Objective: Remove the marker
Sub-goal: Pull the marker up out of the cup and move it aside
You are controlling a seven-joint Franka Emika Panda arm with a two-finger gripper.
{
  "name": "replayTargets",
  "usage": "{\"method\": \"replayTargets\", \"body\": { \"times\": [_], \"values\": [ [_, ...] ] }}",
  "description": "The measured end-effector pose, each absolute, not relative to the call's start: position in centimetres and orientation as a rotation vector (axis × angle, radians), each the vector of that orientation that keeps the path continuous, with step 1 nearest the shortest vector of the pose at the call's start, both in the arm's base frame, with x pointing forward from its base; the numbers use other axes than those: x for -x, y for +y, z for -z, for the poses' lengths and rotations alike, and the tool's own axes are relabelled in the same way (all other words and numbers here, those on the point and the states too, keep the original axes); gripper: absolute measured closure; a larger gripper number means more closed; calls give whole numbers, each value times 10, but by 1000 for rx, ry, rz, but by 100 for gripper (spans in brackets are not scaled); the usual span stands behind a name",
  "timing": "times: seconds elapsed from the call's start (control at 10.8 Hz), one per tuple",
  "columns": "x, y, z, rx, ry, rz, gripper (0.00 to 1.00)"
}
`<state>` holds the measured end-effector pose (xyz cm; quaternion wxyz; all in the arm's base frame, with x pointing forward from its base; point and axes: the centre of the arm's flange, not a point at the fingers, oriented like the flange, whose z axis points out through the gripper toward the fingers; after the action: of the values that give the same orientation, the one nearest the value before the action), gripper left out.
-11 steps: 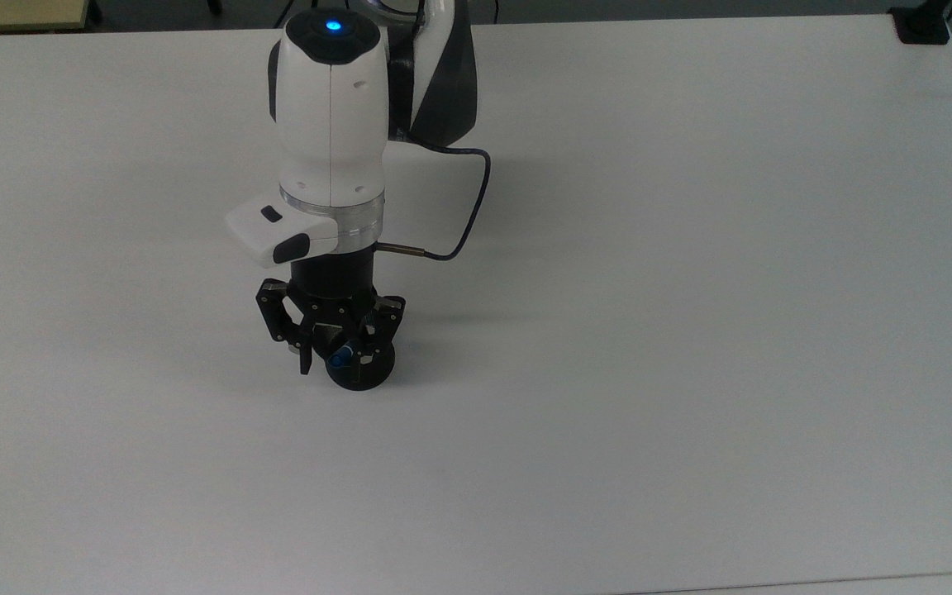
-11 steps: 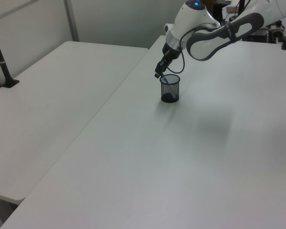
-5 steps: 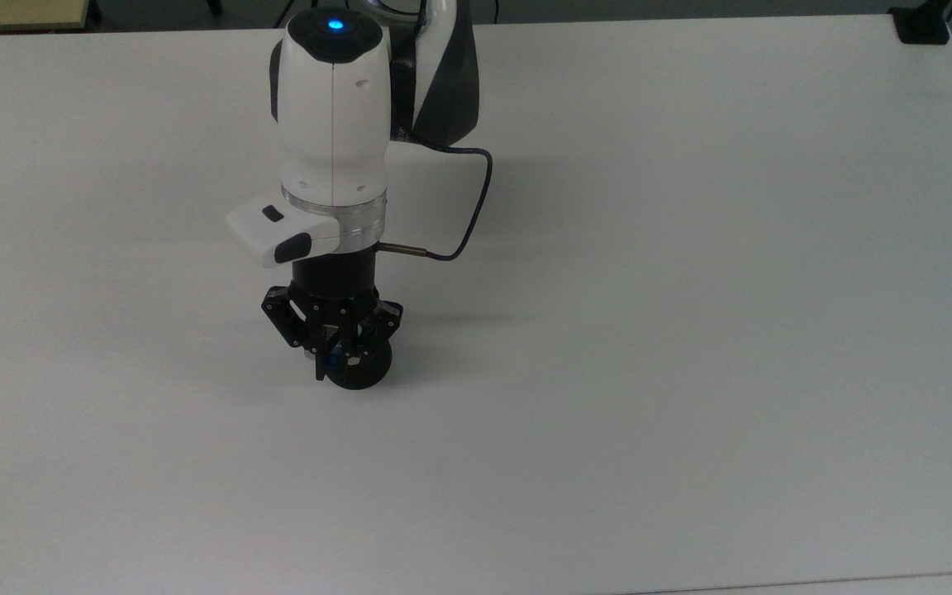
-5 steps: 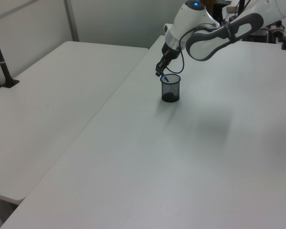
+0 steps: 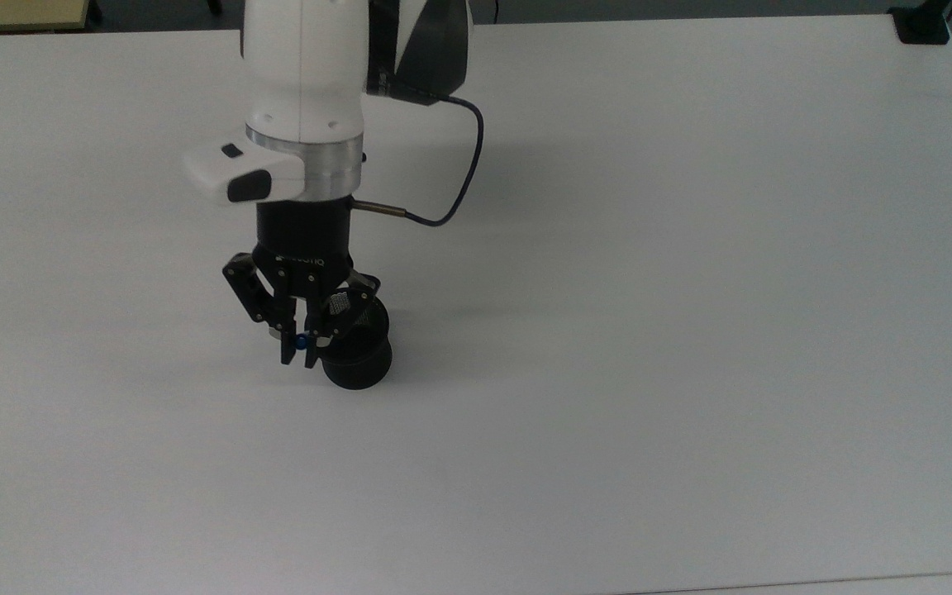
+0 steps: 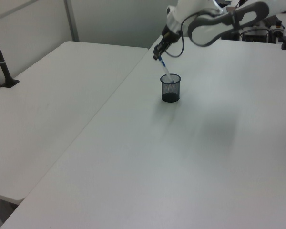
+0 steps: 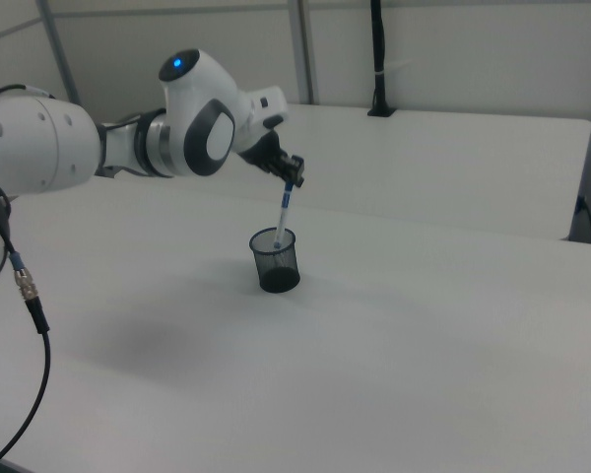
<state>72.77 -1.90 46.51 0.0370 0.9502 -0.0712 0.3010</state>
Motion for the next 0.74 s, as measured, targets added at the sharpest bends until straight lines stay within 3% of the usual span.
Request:
{"method": "replayTargets", "body": {
  "times": [0.28, 0.74],
  "values": [
    [-716, -28, -511, -2893, -244, -998, 80],
    [-702, 61, -495, -3014, -127, -753, 80]
  ]
}}
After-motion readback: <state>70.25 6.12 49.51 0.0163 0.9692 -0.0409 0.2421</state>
